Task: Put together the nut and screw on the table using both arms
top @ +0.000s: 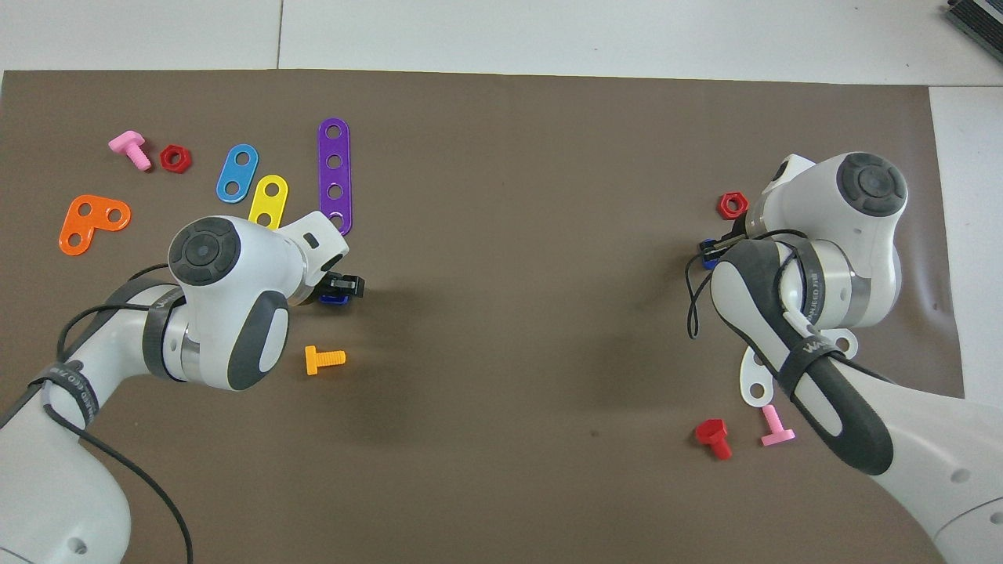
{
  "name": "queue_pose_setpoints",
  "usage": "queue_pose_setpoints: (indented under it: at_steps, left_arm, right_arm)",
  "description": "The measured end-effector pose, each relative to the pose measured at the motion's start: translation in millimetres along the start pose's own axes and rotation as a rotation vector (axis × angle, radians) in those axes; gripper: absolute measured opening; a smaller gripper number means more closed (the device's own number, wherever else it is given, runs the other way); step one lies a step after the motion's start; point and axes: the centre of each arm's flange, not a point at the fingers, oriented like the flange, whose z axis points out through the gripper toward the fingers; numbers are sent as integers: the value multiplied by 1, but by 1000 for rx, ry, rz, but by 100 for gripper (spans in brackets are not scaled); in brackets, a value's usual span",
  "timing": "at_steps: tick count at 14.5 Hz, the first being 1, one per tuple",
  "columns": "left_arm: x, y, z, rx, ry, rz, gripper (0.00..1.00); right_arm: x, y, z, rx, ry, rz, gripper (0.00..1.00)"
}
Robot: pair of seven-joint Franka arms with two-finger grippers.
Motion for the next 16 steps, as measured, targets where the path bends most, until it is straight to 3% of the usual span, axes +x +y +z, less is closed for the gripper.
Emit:
queue_pose_setpoints:
  at_steps: [3,7,10,13,14,16]
  left_arm:
    - [0,0,1,0,-2,4,67]
    - [-2,0,3,1,-7,13,65]
    - [-2,-1,4,1,-9,18,65]
    - [-3,-1,4,1,-10,32,56]
    - [-3,-1,4,1,-9,35,48]
    - [-3,-1,4,1,-9,39,46]
  right_arm:
    - [24,-23,-51,3,49,39,19]
    - [52,-127,-100,28,105,145,19]
    - [67,-206,-86,40,102,160,19]
    - [81,-303,-45,44,87,235,19]
    - [84,-329,-29,46,91,237,19]
    - [88,-359,-5,60,125,237,19]
